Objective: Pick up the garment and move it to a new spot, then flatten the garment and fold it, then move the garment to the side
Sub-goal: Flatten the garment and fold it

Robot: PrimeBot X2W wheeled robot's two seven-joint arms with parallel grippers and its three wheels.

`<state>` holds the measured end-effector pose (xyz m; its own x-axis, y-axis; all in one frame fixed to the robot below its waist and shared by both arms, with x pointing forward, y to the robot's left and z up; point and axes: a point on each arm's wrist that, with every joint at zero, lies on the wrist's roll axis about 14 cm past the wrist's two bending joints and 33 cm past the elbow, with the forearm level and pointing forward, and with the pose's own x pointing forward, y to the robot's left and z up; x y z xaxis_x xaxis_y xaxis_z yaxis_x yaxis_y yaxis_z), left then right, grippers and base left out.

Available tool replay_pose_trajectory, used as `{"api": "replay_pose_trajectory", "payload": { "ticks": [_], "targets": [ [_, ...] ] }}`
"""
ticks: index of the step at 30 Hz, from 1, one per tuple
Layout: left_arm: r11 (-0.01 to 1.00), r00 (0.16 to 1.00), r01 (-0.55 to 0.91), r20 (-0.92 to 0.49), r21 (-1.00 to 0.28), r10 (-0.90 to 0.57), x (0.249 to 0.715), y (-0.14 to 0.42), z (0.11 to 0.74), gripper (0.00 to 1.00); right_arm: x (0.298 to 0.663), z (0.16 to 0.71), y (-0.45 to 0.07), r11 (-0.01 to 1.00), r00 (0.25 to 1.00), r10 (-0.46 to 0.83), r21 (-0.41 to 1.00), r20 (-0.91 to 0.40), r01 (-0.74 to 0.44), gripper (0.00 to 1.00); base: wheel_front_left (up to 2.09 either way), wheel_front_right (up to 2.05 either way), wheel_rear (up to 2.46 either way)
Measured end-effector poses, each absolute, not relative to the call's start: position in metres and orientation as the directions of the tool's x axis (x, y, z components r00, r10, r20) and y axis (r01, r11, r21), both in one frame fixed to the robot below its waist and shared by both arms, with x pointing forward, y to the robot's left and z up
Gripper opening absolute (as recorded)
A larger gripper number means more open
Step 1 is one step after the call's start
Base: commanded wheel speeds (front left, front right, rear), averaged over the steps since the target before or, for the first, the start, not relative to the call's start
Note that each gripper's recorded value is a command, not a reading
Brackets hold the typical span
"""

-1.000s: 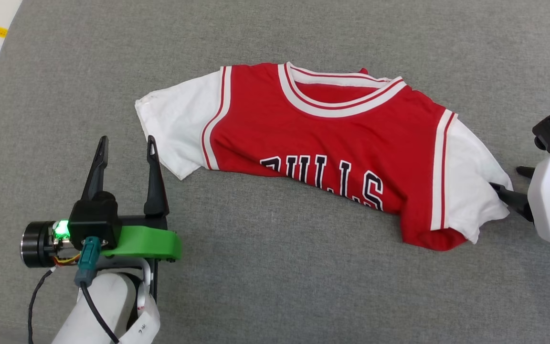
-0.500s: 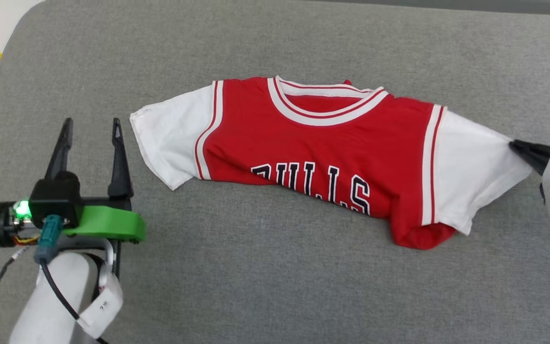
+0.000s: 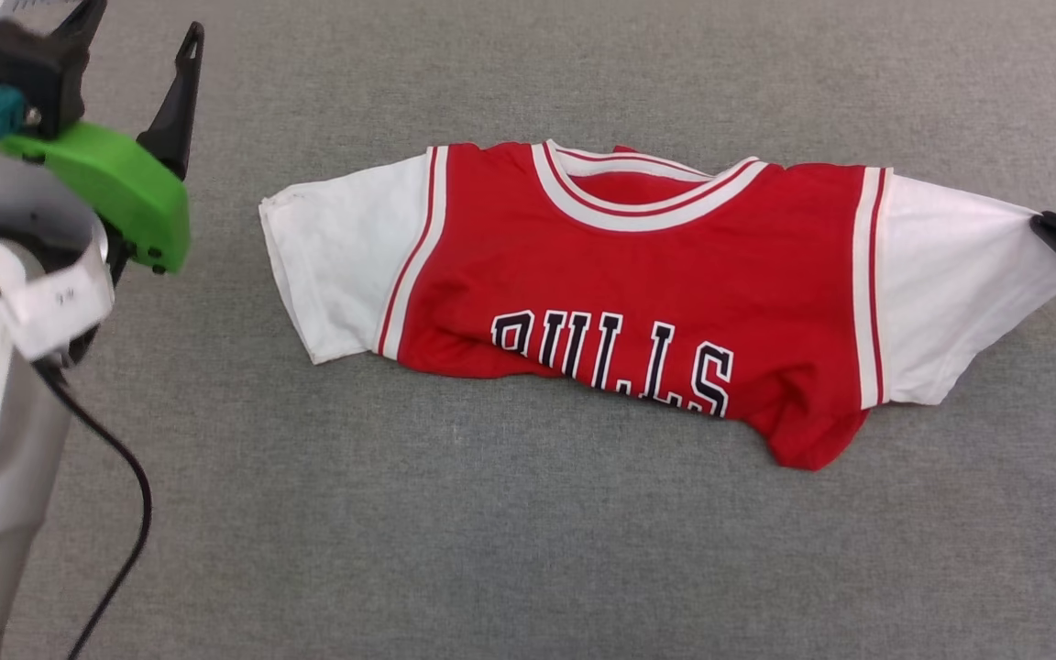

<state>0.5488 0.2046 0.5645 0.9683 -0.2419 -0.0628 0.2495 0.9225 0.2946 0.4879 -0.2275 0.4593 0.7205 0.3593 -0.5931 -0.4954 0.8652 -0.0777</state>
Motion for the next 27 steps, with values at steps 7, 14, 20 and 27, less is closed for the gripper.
{"api": "replay_pose_trajectory", "payload": {
  "ticks": [7,14,20,27],
  "targets": [
    [0.895,0.791,0.415,-0.552,0.164,-0.265,0.562,0.181,0.496,1.00,0.489,0.446,-0.229,0.870,0.711,0.360,-0.058,-0.604,-0.490,0.00,0.00,0.00,0.00],
    [0.842,0.538,0.529,-0.810,0.107,-0.235,0.547,0.175,0.442,1.00,0.492,0.432,-0.231,0.872,0.699,0.356,-0.048,-0.620,-0.487,0.00,0.00,0.00,0.00],
    [0.860,0.397,0.507,-0.902,0.061,-0.170,0.545,0.191,0.398,1.00,0.496,0.420,-0.230,0.870,0.685,0.357,-0.041,-0.635,-0.492,0.00,0.00,0.00,0.00],
    [0.886,0.315,0.463,-0.936,0.007,-0.157,0.548,0.196,0.364,1.00,0.493,0.405,-0.230,0.873,0.664,0.354,-0.022,-0.659,-0.488,0.00,0.00,0.00,0.00]
  ]
}}
